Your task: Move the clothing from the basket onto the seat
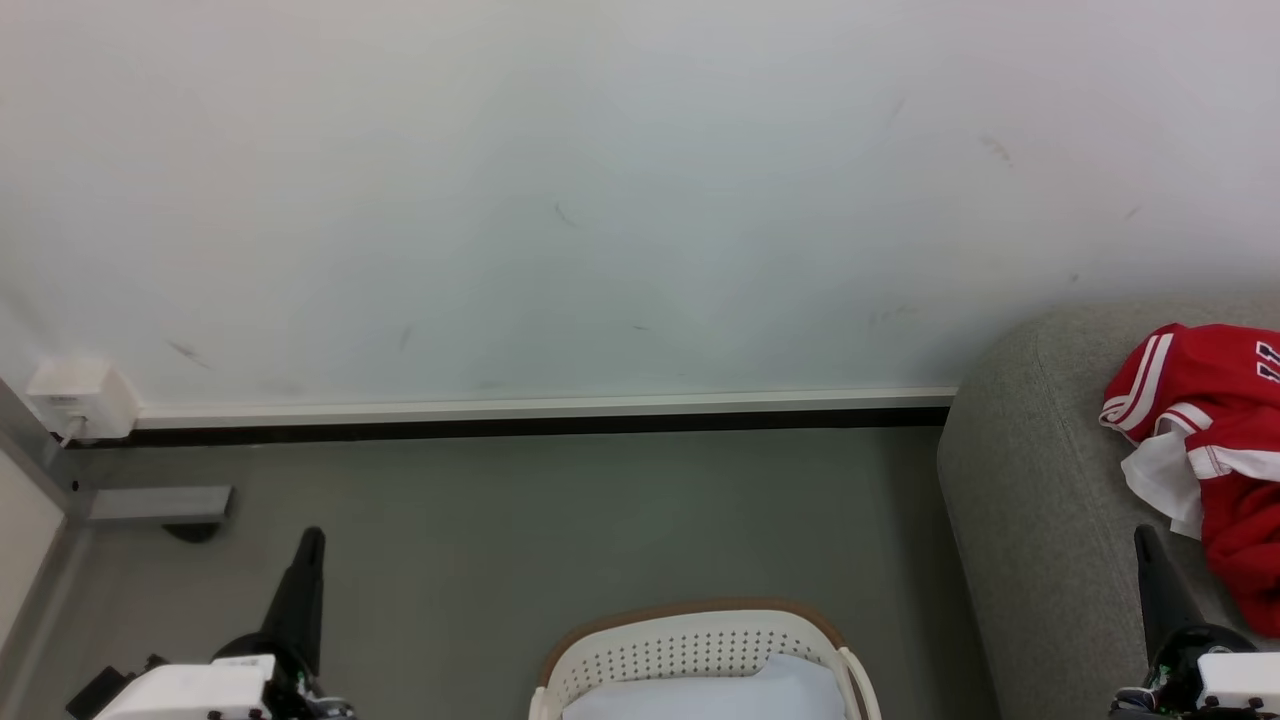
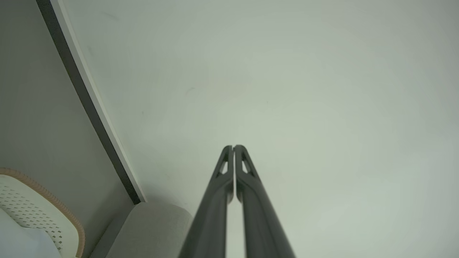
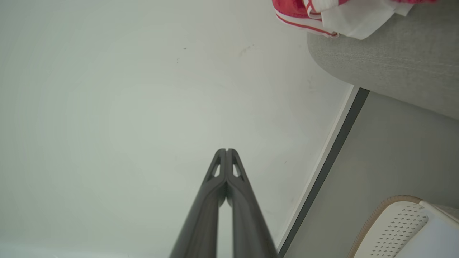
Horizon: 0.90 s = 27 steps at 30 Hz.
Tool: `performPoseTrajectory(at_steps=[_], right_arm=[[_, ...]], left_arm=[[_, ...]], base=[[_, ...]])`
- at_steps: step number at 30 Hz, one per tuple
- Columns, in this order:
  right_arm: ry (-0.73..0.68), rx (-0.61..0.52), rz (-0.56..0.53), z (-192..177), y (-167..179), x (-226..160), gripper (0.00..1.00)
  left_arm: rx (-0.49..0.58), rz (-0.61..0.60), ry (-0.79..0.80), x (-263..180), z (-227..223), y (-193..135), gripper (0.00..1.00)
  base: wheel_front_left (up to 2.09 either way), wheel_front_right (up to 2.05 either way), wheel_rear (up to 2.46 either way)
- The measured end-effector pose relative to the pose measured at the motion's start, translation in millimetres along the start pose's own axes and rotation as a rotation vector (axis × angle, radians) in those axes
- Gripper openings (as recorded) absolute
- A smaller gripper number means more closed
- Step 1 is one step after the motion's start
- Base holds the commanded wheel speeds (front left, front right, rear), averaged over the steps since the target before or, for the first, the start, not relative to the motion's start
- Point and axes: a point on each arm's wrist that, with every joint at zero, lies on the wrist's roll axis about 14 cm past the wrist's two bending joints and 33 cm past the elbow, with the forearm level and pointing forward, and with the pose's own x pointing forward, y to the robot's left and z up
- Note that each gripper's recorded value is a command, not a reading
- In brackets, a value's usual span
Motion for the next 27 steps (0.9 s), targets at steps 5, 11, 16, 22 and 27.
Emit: performPoseTrajectory(at_steps=[5, 11, 16, 22, 27], right_arm=[[0.001, 0.032, 0.003, 0.4, 0.4, 1.3, 0.0], [0.0, 0.061, 0.006, 0.9, 0.8, 2.3, 0.0], [0.0, 0.061, 0.006, 0.8, 0.8, 2.3, 0.0], [0.001, 0.061, 0.006, 0.7, 0.8, 2.3, 0.0], [0.001, 0.061, 0.006, 0.6, 0.8, 2.3, 0.0]], left_arm=[[-0.037, -0.008, 0.003, 1.2, 0.0, -1.9, 0.0], [-0.057, -0.012, 0.007, 2.0, 0.0, -3.0, 0.0], [-0.057, -0.012, 0.007, 2.0, 0.0, -3.0, 0.0], [-0.057, -0.013, 0.007, 2.0, 0.0, -3.1, 0.0], [-0.057, -0.013, 0.007, 2.0, 0.0, -3.1, 0.0]], base=[[0.0, 0.0, 0.0], [0.0, 0.0, 0.0], [0.0, 0.0, 0.0], [0.0, 0.0, 0.0], [0.0, 0.0, 0.0]])
